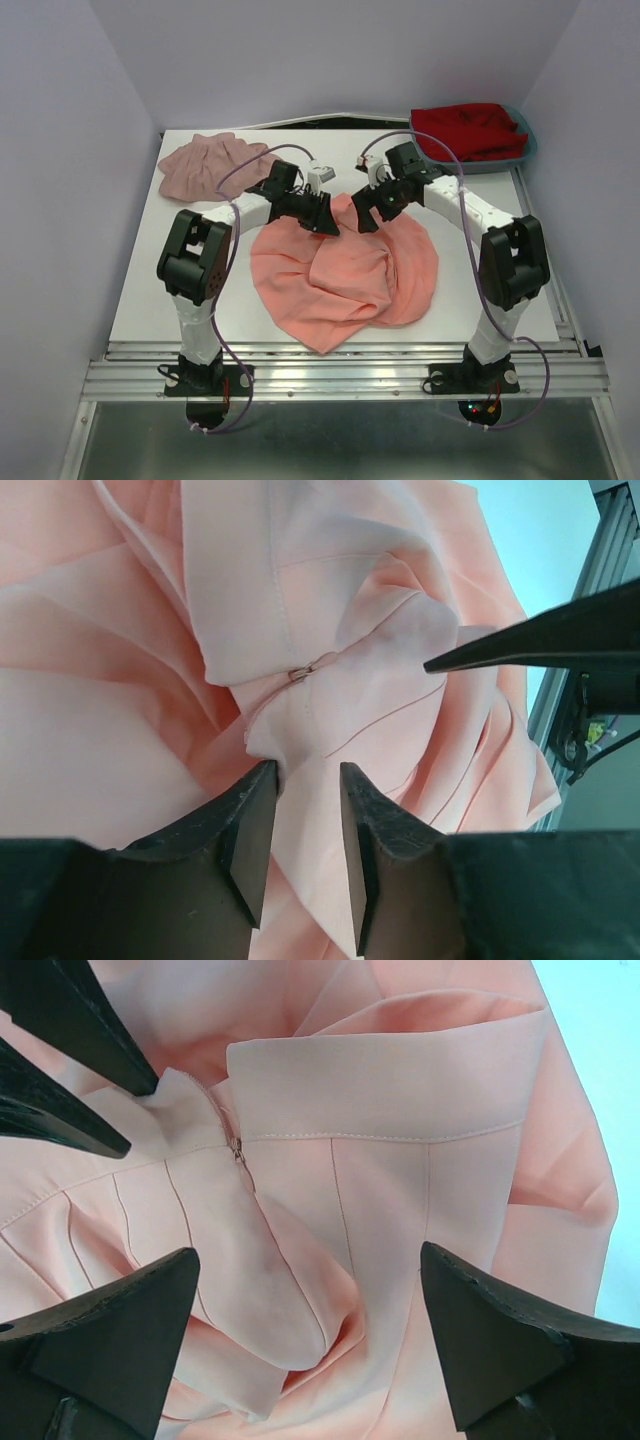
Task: Fold and stack the skirts
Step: Flatten the skirt out
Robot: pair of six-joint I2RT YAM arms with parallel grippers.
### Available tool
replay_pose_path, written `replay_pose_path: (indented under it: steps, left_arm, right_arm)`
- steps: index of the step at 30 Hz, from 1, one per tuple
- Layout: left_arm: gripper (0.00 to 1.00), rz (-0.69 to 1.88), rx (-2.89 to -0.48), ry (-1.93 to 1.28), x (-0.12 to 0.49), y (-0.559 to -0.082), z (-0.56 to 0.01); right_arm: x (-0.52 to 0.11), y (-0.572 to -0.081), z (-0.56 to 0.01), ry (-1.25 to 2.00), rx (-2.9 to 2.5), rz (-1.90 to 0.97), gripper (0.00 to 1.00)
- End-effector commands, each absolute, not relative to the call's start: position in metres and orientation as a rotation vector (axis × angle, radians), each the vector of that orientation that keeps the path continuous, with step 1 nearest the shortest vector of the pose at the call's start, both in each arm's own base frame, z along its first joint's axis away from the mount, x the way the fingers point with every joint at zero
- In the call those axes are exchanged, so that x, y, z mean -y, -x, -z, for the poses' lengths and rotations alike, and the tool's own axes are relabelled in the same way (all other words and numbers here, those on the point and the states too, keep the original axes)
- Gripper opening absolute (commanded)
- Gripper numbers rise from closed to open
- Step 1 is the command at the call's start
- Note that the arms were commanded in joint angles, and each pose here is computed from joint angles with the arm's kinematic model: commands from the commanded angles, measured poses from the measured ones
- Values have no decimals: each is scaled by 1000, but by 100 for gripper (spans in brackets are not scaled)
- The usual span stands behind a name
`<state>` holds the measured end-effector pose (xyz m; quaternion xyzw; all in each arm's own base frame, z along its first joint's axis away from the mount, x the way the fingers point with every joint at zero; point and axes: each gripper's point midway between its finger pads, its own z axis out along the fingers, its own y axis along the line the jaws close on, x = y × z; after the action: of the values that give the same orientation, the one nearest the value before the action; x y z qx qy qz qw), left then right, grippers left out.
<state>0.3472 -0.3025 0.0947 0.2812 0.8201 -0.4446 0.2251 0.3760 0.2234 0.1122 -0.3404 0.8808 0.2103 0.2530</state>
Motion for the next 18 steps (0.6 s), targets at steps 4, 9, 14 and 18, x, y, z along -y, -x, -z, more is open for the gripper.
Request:
replay_pose_path:
  steps: [4,9,14,18]
  left_arm:
    - [31,1276,-2135,-858,318,-346,-131]
    - [33,1193,-2167,-832,314,-356,-127]
    - [46,1092,-2263,-789,304,-362,-102]
    - [46,1054,-2281,-815,300,-362,-91]
  right_arm:
    - [-228,-373,-157,957,-2227,-732,97]
    - [-232,-363,-161,991,-2174,-820,98]
    - [-232,-362,-161,988,-2178,-818,98]
    - [-233,-361,-165,993,-2164,-826,99]
